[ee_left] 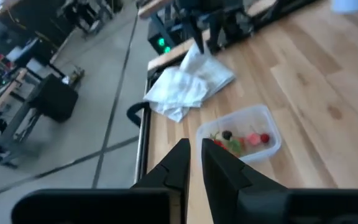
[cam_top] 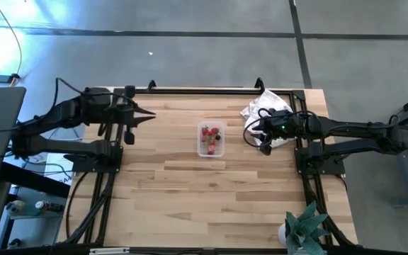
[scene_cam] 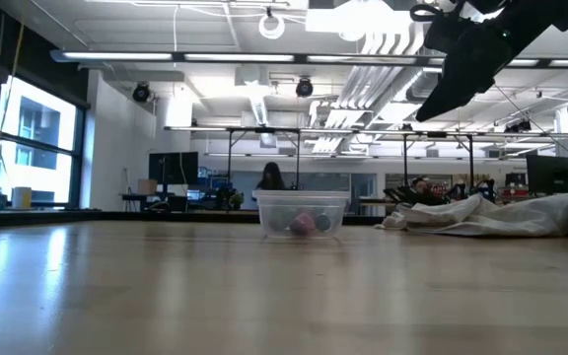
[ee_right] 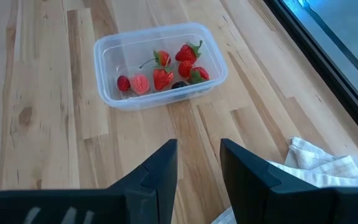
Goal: Pick and placing Produce into tupperware
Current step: Return to Home Position
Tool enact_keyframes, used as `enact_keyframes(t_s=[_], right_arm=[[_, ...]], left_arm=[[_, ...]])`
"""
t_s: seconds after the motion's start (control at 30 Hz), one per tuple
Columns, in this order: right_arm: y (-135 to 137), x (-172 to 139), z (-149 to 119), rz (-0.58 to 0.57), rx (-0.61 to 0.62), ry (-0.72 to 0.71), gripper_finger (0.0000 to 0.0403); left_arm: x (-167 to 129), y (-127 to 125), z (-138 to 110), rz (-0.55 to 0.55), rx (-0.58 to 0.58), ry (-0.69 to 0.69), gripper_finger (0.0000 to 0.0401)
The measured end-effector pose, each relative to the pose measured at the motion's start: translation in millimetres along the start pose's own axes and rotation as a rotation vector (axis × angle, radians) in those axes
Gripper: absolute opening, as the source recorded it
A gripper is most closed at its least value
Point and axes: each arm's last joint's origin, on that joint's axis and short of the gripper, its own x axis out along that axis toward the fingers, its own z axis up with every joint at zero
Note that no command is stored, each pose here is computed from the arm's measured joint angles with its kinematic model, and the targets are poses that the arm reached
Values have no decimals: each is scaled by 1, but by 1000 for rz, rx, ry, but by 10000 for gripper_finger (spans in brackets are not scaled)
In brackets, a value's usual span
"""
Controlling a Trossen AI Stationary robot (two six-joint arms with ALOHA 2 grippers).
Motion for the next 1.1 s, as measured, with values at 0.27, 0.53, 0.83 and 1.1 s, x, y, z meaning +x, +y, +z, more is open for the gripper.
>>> enact_keyframes(t_s=[0.27, 0.53, 0.83, 1.1], right_arm=[[0, 0, 0, 0, 0, -1, 112], [0, 0, 0, 0, 0, 0, 112], [0, 0, 0, 0, 0, 0, 112], [0, 0, 0, 0, 0, 0, 112]], left_arm=[[-9, -5, -15, -191, 12, -286, 28], [4, 2, -25, -263, 23, -280, 28], [-6, 4, -49, -15, -130, -236, 28], [-64, -15, -49, 263, -155, -291, 28]])
